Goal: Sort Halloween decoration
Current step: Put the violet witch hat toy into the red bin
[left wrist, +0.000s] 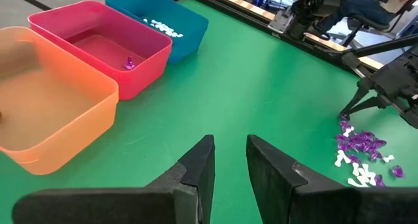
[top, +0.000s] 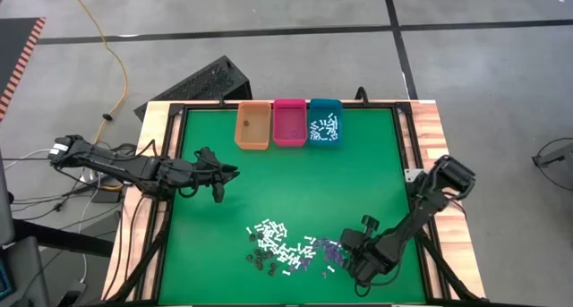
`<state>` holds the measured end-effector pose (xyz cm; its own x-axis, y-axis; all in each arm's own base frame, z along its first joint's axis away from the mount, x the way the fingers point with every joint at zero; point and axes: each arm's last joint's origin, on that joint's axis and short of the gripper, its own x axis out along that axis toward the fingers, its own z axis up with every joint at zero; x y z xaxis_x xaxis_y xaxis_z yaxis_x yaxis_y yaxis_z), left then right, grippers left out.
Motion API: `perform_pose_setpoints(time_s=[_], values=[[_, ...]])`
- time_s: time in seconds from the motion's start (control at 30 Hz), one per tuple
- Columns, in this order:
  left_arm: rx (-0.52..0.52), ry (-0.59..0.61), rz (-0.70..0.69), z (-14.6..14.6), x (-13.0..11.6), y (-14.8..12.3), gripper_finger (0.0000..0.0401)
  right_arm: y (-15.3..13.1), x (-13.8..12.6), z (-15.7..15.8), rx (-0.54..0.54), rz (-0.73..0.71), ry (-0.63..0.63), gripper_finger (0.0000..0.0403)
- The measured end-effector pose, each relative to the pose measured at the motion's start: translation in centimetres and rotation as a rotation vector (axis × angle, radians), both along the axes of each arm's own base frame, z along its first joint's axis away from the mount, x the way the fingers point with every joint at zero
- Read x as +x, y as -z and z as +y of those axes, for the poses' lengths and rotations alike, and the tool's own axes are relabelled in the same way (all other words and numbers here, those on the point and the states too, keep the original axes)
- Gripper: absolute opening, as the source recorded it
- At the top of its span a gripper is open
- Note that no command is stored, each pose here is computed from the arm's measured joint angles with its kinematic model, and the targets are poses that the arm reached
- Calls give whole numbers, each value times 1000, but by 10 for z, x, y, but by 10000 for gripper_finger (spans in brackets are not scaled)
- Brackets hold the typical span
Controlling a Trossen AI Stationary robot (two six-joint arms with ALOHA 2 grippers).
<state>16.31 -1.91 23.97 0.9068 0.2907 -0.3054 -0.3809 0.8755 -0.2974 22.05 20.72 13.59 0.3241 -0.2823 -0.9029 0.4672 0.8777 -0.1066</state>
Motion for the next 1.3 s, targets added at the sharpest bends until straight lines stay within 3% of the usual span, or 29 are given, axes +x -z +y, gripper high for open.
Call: perform_pose_setpoints(time_s=[0.3,0.6,0.97,1.17,1.3], values=[[3,3,2,0,0,0,78,-22,4,0,-53,50,-39,16],[1,7,3,0,0,0,78,-58,15,-30,-115,-86,-19,16],[28,17,12,0,0,0,78,-109,67,-129,-241,-230,-86,16],[34,19,26,0,0,1,78,-120,102,-193,-282,-346,-160,16],[39,18,50,0,-1,3,78,-118,118,-240,-297,-420,-144,16]])
